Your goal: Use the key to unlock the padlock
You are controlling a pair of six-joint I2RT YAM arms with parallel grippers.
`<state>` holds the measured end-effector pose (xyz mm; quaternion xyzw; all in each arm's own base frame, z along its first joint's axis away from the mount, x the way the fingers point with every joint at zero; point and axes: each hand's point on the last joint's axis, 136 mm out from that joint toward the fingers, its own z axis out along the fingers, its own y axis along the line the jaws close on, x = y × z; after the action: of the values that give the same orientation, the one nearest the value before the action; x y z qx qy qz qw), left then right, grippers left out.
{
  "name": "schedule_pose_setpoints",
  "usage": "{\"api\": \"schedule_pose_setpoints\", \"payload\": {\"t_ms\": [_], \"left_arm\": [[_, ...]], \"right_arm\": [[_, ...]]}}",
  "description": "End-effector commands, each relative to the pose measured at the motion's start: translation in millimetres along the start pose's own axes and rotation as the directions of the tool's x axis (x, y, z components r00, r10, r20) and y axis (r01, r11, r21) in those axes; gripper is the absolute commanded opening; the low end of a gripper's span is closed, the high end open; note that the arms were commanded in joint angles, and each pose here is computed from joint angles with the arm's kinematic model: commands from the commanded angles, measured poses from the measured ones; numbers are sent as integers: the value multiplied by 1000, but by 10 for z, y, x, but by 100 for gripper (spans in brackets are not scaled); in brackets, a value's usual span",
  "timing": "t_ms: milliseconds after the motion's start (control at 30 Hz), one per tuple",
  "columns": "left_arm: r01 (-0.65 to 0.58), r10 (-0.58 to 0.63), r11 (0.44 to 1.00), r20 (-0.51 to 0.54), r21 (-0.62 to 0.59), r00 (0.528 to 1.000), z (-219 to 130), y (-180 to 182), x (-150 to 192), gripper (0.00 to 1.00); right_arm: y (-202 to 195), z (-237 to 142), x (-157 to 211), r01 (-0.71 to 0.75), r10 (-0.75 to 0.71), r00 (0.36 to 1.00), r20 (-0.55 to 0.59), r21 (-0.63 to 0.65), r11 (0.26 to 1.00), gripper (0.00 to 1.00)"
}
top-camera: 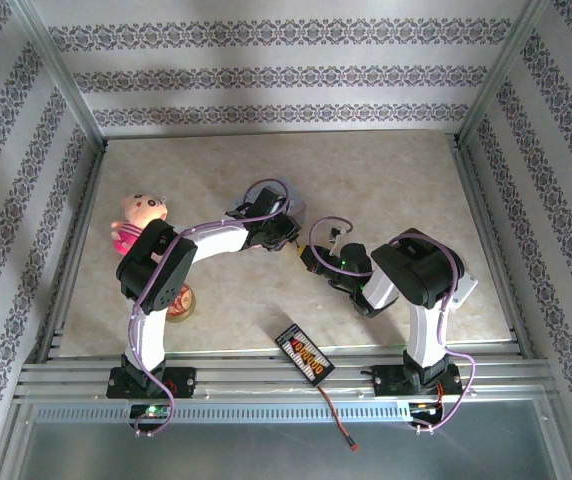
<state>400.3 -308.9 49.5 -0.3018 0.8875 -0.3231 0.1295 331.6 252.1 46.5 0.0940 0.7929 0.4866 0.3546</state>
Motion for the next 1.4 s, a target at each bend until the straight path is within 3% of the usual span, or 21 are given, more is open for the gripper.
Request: {"api": "schedule_pose_setpoints", "payload": {"t_ms": [0, 567, 1133, 1367], "left_arm": [[60, -74, 995, -181, -85, 981, 121, 313, 360, 18], [16, -38, 994, -215, -107, 976, 92, 371, 419, 18], [35, -56, 994, -214, -100, 975, 103, 332, 419, 17], [24, -49, 994, -236, -108, 971, 110, 342, 483, 17]], "right_arm": [[175, 51, -142, 13, -11, 999, 33, -65, 998, 0], [328, -16, -443, -53, 60, 997, 47, -130, 990, 0], [198, 114, -246, -143, 137, 989, -62, -116, 983, 0], [306, 163, -405, -155, 148, 988, -52, -161, 975, 0]]}}
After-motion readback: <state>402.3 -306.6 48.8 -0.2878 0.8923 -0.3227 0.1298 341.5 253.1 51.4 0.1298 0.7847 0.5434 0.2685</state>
